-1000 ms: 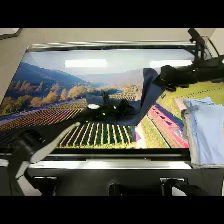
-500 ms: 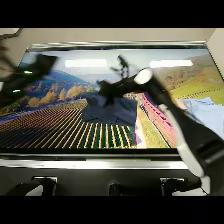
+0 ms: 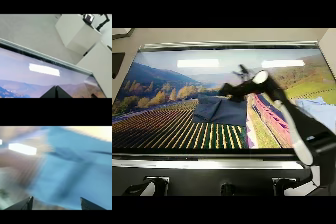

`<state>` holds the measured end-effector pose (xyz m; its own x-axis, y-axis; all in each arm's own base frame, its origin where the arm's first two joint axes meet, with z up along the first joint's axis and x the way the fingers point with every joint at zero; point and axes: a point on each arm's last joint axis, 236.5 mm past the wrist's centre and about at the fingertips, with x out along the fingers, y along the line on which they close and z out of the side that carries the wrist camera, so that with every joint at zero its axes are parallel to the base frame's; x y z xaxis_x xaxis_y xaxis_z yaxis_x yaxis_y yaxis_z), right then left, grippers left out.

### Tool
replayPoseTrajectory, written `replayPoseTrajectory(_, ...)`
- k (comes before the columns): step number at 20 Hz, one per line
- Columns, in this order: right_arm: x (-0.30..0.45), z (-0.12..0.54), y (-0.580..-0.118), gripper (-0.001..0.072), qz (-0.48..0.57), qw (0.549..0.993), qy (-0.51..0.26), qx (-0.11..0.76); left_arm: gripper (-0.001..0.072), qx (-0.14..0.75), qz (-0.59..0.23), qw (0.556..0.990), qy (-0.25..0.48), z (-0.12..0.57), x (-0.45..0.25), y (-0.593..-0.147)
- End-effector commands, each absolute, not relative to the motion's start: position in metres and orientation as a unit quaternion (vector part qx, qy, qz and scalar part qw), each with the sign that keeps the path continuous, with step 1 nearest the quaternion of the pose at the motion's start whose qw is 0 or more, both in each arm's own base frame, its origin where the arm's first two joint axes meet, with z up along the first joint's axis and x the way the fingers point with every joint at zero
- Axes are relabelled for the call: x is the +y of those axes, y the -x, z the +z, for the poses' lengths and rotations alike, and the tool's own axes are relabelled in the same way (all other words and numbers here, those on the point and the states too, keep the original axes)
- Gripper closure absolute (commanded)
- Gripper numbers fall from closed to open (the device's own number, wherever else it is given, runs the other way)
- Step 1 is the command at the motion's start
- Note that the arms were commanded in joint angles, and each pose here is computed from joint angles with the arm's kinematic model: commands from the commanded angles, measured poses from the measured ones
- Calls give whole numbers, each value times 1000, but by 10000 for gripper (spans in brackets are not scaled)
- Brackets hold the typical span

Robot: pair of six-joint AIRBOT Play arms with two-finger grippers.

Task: Fold the shirts.

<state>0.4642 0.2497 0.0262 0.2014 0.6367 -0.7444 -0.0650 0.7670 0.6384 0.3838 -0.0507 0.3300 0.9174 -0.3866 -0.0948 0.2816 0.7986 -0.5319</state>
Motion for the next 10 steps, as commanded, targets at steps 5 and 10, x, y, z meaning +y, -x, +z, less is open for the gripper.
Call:
replayPoseTrajectory(5,116,-66,-421,55,66,669,-298,678,683,110,-170,946,254,326,-48,-379)
replayPoseTrajectory(10,193,-90,-429,89,131,645,-360,661,683,110,-170,944,260,327,-48,-379)
